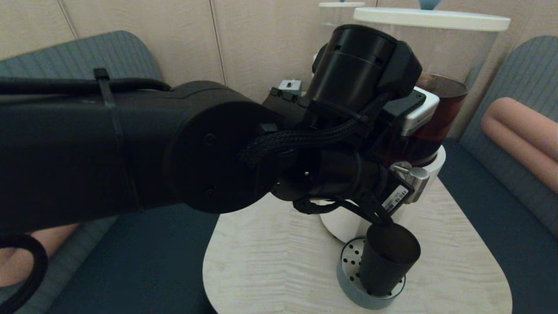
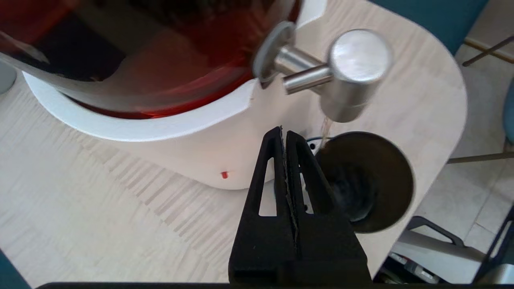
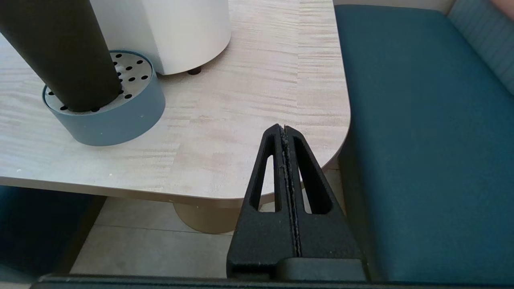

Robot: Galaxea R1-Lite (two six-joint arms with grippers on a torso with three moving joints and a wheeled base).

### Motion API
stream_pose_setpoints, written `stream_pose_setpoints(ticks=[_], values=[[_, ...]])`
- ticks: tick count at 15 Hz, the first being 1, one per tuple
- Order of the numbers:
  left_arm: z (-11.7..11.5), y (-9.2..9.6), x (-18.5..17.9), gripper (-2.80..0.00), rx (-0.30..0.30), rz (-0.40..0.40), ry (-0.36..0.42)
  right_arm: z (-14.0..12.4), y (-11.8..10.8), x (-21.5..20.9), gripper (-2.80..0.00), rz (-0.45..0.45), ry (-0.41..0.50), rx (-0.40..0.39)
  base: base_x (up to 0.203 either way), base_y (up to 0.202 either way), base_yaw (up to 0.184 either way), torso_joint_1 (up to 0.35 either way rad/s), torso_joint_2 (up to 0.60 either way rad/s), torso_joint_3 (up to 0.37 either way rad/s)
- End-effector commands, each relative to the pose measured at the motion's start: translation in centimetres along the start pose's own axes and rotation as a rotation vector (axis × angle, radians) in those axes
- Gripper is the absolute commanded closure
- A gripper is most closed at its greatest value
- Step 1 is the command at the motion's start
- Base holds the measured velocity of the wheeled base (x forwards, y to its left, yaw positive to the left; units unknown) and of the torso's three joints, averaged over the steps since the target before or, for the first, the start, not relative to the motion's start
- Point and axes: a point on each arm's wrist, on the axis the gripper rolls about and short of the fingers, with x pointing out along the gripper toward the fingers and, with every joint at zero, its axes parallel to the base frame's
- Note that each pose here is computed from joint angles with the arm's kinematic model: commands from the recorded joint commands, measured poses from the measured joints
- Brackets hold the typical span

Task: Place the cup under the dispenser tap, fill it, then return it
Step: Turn off the faucet

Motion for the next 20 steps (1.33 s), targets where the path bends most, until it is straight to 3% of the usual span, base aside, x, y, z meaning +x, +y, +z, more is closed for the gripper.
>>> stream_pose_setpoints(ticks=[1, 6, 20], values=[[0.3, -0.6, -0.4, 0.0, 0.007, -0.016, -0.01, 0.0, 0.0, 0.0, 0.0, 0.0, 0.001, 0.001, 0.0, 0.0, 0.0, 0.0, 0.0, 0.0], [0.3, -1.3, 0.1, 0.0, 0.014, -0.03, -0.01, 0.0, 0.0, 0.0, 0.0, 0.0, 0.001, 0.001, 0.0, 0.0, 0.0, 0.0, 0.0, 0.0], [0.7, -0.9, 1.6, 0.0, 0.012, -0.021, -0.023, 0.0, 0.0, 0.0, 0.0, 0.0, 0.001, -0.001, 0.0, 0.0, 0.0, 0.0, 0.0, 0.0]])
